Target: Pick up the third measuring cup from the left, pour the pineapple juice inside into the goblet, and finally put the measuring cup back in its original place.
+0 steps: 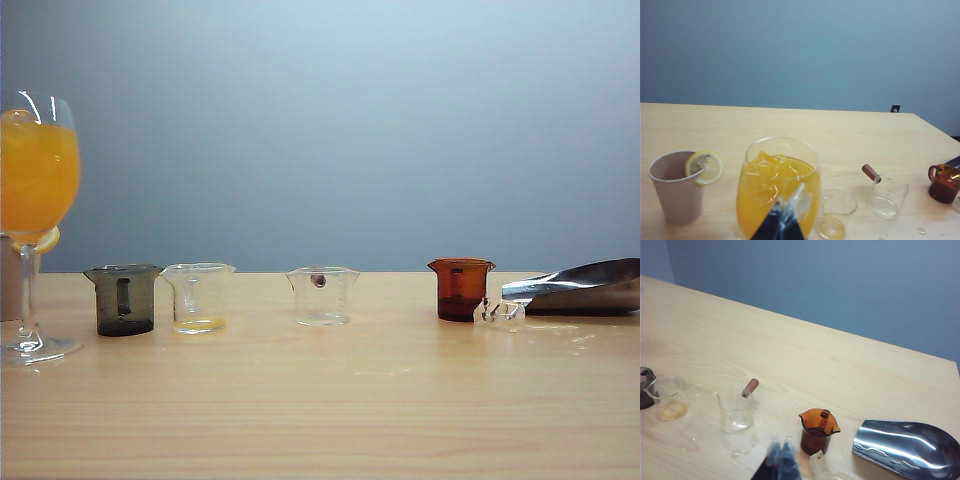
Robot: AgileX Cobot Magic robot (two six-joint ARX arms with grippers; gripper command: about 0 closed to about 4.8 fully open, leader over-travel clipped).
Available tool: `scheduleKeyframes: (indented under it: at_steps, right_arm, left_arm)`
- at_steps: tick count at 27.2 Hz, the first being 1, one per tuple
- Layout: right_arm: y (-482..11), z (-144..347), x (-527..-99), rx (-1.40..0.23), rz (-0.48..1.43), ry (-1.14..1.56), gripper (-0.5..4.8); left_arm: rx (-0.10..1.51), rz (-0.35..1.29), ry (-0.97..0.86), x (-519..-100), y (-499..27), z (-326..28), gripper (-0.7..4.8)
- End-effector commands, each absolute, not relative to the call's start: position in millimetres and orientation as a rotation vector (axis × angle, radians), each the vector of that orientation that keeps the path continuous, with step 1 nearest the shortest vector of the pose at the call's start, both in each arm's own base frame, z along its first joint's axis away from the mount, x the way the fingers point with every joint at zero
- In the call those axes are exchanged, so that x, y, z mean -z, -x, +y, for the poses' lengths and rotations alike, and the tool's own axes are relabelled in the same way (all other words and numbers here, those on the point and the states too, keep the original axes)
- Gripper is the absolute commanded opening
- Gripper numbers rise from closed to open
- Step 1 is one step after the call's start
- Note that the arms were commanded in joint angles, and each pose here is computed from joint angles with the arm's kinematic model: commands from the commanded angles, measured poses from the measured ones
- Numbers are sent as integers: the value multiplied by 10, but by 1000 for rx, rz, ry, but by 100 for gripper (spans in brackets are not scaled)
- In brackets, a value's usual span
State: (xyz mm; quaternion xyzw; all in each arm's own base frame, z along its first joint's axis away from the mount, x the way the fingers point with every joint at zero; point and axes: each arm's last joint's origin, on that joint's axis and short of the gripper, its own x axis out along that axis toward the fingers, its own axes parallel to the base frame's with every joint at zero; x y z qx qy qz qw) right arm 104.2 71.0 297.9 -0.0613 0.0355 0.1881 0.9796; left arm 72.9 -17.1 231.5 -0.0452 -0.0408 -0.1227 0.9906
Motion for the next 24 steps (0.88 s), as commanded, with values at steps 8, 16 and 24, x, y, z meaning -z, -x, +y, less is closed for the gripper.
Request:
scheduleKeyframes:
  at_steps: [8,16,24]
  right_arm:
    - [-1039,708,-2997,-380,60,116,-1]
    - [-1039,709,-2997,-380,60,116,-1]
    - [-1039,708,-2997,-380,60,116,-1]
  left_arm:
    - [188,-153,93,-2026,-881,-164,-6]
    - [77,-136,83,-1961,-912,-66,-6]
    - [64,-119,81,-1778,-963,-60,-6]
